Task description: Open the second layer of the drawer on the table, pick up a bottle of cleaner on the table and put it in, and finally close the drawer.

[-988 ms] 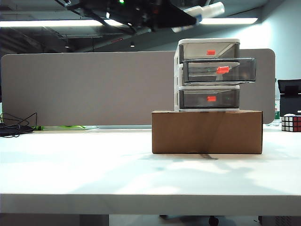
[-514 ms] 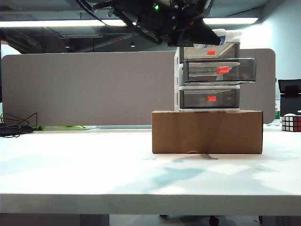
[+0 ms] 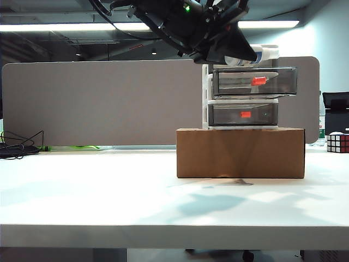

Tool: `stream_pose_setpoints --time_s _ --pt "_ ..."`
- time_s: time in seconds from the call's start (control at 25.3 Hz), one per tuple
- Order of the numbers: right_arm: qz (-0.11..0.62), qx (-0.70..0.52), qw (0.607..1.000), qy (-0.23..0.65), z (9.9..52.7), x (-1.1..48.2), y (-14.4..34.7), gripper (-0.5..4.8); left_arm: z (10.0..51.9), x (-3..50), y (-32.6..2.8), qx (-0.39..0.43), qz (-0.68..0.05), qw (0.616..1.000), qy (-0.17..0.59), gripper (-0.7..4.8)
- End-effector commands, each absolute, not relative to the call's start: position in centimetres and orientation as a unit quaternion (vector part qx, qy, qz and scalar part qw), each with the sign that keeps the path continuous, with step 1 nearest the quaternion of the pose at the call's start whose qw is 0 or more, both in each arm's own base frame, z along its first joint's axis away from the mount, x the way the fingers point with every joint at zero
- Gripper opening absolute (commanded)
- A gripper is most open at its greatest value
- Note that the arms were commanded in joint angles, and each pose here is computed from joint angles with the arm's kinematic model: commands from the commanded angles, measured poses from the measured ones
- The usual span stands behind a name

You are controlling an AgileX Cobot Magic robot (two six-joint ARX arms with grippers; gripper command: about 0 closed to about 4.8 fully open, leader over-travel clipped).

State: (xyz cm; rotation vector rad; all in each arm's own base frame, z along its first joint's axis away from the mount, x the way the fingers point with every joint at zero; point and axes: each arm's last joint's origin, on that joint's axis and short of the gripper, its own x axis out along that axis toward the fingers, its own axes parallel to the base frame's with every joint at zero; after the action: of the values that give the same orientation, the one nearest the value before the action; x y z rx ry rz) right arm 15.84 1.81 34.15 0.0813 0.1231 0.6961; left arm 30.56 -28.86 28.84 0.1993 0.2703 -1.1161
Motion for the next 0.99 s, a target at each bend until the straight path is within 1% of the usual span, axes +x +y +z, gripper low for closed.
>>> stream_pose_setpoints --time_s 0.04,0.36,0.55,0.63,0.71,0.75,0.79,0.91,0.95,0.99 --pt "0.340 0.035 0.938 0.050 34.5 15.8 1.8 -0.05 29.4 30.4 -29.0 0.094 -0.514 0.844 0.119 1.88" --pt "0.340 0.035 0.938 0.050 34.5 15.8 1.8 -0.05 29.5 30.3 -29.0 0.093 -0.512 0.846 0.121 1.94" --pt "0.332 0.035 0.941 0.052 34.4 15.9 1.8 -0.05 31.0 29.5 -28.2 0.098 -0.512 0.845 0.119 1.92" --pt "0.331 0.037 0.941 0.057 34.3 16.1 1.8 -0.05 32.1 28.9 -27.7 0.102 -0.513 0.845 0.109 1.59" --pt "0.331 0.038 0.941 0.062 34.1 16.3 1.8 -0.05 33.2 28.4 -27.1 0.102 -0.514 0.846 0.103 0.88" --pt "0.331 0.040 0.940 0.066 34.0 16.4 1.8 -0.05 34.3 27.6 -26.3 0.116 -0.515 0.844 0.096 -0.15" --pt "0.331 0.041 0.940 0.069 34.0 16.4 1.8 -0.05 34.9 27.2 -25.7 0.134 -0.518 0.840 0.088 -0.05" --pt "0.332 0.033 0.940 0.079 33.7 16.4 1.8 -0.05 35.9 25.9 -24.6 0.189 -0.532 0.822 0.077 -0.05" --pt "0.332 0.029 0.939 0.084 33.5 16.5 1.8 -0.05 35.9 25.5 -24.4 0.201 -0.547 0.809 0.079 -0.05" --pt "0.332 0.028 0.938 0.092 33.3 16.7 1.8 -0.05 35.5 25.0 -24.2 0.212 -0.583 0.779 0.092 -0.05"
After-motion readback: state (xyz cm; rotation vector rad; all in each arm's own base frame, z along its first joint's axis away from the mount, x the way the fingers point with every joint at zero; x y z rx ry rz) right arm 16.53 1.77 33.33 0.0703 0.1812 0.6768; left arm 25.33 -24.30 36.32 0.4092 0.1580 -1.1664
